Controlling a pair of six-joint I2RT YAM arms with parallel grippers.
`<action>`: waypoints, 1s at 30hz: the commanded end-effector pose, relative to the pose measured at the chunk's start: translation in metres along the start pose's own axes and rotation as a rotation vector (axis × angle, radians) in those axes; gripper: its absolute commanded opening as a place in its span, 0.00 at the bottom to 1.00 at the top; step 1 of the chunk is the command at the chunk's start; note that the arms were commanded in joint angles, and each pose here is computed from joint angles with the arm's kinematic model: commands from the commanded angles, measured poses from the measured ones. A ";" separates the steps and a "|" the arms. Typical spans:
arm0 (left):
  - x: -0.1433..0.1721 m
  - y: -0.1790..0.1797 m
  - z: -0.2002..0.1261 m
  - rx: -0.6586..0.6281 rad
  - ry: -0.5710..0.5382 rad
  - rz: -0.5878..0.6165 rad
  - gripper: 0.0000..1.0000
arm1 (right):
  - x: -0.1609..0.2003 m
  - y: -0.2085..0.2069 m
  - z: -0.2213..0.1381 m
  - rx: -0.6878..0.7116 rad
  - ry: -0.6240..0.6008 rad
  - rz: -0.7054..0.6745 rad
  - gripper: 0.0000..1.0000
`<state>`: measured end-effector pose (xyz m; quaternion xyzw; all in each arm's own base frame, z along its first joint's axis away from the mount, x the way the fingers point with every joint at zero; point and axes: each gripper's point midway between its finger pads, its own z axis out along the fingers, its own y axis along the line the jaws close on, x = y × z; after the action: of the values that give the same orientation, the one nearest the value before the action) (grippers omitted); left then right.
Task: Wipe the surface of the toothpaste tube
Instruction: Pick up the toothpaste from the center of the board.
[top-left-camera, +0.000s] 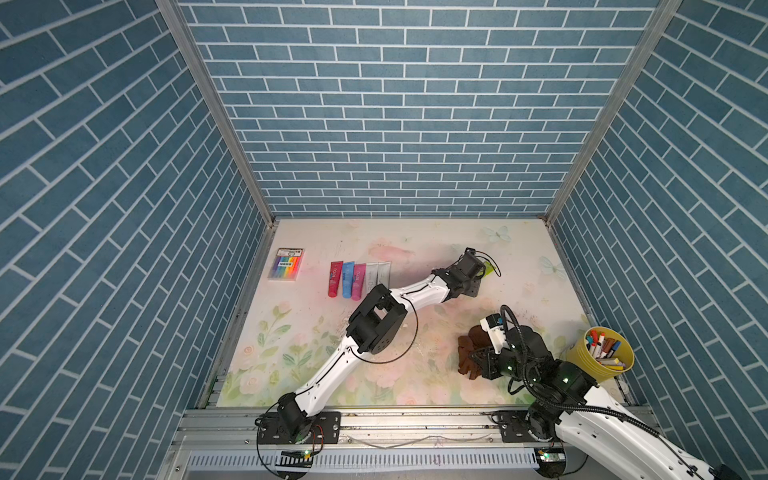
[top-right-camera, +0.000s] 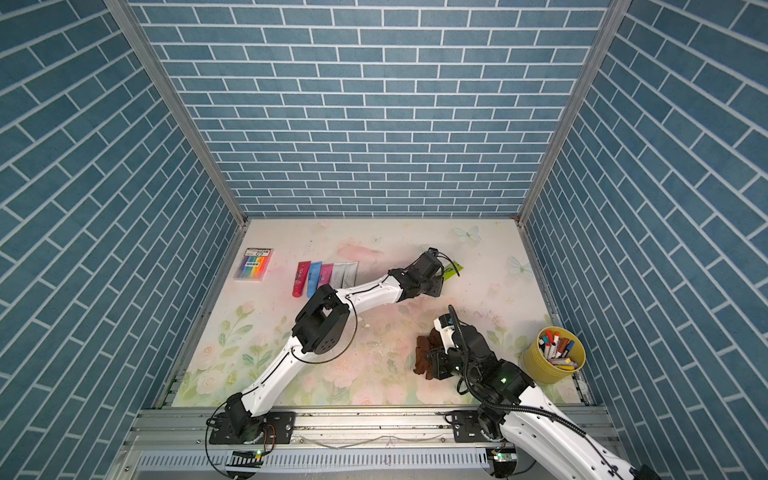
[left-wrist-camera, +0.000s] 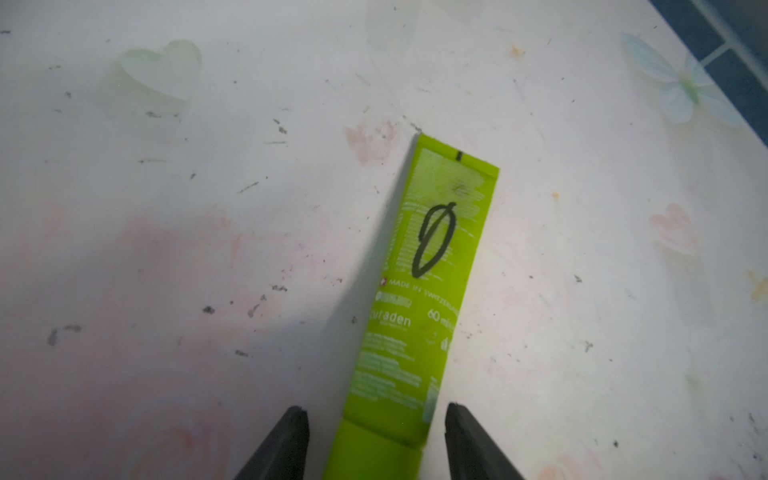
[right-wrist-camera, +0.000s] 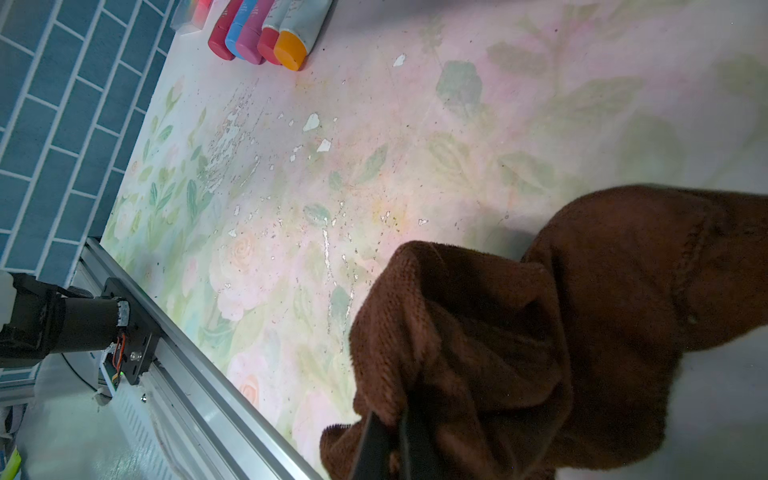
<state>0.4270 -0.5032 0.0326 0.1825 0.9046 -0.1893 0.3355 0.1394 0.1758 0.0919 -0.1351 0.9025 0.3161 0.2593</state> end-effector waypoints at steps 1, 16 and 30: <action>0.030 0.018 0.002 -0.066 0.085 0.016 0.61 | 0.006 0.000 0.000 -0.004 0.017 0.017 0.00; 0.035 0.022 -0.010 -0.056 0.078 0.035 0.29 | 0.005 0.000 -0.001 -0.010 0.011 0.014 0.00; 0.057 0.042 -0.130 0.004 0.062 0.094 0.22 | 0.001 -0.002 -0.006 0.005 -0.026 0.013 0.00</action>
<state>0.3499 -0.4107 0.0525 0.2157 0.9159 -0.1602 0.2981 0.1383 0.1743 0.0972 -0.1356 0.8960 0.3233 0.2726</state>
